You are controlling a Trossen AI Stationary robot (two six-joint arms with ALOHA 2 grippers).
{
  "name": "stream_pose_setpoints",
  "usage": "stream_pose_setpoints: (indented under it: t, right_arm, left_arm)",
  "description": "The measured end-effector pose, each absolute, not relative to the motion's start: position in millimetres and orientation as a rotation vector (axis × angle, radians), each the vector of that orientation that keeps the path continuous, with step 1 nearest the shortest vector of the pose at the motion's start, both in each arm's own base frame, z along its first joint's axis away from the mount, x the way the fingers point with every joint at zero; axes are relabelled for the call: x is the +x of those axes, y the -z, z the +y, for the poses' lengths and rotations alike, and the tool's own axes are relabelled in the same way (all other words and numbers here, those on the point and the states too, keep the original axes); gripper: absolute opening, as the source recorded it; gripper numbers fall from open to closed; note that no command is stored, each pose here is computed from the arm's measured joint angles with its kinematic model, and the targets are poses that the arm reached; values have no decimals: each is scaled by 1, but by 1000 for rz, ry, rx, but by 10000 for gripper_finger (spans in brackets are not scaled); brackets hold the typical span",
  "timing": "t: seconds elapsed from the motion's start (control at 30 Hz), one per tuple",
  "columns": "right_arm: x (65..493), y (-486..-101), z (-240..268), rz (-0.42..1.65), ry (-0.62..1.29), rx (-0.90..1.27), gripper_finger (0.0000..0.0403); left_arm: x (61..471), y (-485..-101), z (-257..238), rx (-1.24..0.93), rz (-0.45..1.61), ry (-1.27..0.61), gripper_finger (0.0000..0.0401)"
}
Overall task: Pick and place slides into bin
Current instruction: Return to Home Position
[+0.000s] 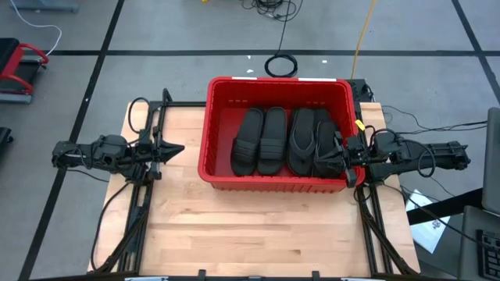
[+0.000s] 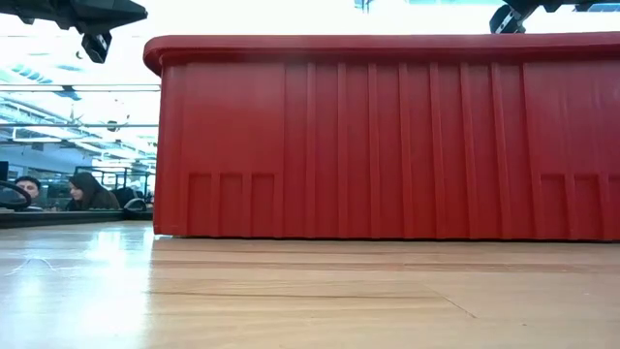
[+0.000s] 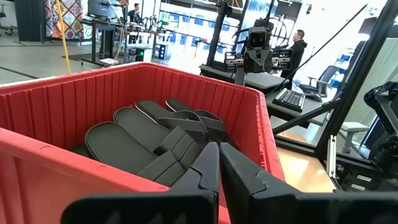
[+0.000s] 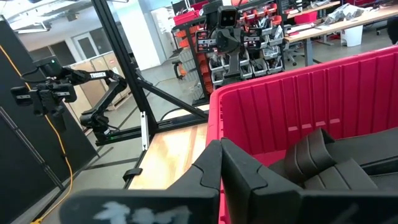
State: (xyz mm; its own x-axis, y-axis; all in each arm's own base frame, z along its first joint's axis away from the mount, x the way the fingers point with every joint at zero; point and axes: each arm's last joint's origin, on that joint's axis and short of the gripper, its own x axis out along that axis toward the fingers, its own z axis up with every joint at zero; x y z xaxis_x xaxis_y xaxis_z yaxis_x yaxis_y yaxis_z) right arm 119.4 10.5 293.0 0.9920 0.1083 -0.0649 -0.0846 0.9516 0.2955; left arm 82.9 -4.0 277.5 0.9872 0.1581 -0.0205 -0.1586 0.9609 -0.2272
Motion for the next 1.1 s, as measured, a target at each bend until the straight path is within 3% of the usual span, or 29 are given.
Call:
stream_pose_setpoints:
  t: [1.1]
  right_arm:
    - [119, -293, 10, 81, -98, 296, 0]
  left_arm:
    - [83, -278, -4, -231, 2, -161, 15]
